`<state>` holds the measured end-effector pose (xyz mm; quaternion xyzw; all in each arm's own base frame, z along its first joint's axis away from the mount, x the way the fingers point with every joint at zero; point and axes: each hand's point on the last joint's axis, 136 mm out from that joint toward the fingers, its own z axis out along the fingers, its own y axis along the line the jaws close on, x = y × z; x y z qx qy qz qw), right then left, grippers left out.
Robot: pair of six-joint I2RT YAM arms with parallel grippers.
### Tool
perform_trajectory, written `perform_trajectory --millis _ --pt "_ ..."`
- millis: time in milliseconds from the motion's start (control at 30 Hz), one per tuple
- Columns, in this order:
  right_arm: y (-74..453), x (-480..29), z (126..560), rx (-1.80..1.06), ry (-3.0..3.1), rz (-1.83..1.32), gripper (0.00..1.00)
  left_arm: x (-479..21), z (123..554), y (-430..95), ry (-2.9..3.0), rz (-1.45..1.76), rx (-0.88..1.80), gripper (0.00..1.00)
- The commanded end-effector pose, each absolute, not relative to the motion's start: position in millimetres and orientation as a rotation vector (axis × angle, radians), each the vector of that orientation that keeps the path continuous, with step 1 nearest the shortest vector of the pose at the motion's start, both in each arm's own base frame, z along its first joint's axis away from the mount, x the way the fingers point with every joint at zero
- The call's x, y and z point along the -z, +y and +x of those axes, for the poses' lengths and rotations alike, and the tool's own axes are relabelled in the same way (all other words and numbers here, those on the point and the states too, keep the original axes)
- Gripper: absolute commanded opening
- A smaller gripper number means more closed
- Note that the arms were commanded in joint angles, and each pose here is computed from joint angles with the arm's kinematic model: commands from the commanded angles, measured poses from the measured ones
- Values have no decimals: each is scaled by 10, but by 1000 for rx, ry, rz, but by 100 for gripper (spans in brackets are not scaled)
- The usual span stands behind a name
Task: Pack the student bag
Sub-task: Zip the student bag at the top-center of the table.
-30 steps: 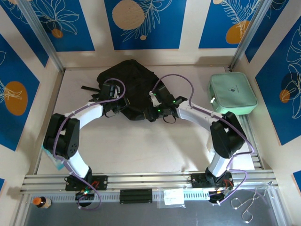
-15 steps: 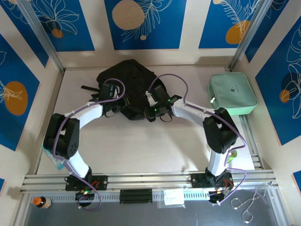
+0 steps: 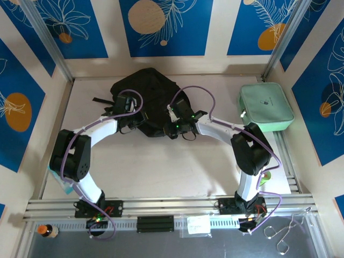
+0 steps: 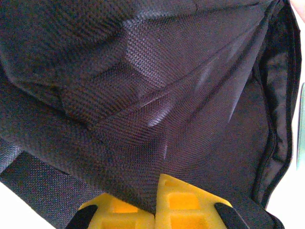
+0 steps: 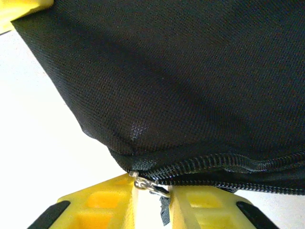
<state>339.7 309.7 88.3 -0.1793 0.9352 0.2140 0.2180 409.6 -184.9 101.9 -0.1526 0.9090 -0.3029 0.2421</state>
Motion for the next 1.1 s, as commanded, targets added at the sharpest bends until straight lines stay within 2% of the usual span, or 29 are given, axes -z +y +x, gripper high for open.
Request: perform_trajectory --millis 0,200,300,500,600,800,900,1067 --pt "3062 -821 3416 -551 2576 -454 26 -1239 4205 -1787 2430 -417 823 0" --pt "3060 -763 3459 -526 2568 -433 24 -1248 4205 -1785 2428 -417 822 0" --pt "3064 -805 3516 -507 2540 -428 19 -1251 4201 -1786 2428 -417 822 0" --pt "2958 -887 3571 -444 2513 -396 0 -1223 4195 -1723 2433 -436 780 0" --pt "2886 -888 3514 -446 2528 -399 0 -1193 4168 -1624 2431 -477 730 2" --pt "3282 -933 3223 -659 2544 -660 0 -1190 3955 -1365 2406 -604 683 46" --pt "3534 -982 3115 -769 2523 -744 0 -1206 3752 -1270 2388 -676 684 56" --pt "3939 -1119 2959 -957 2473 -836 0 -1189 3404 -1221 2356 -838 776 64"
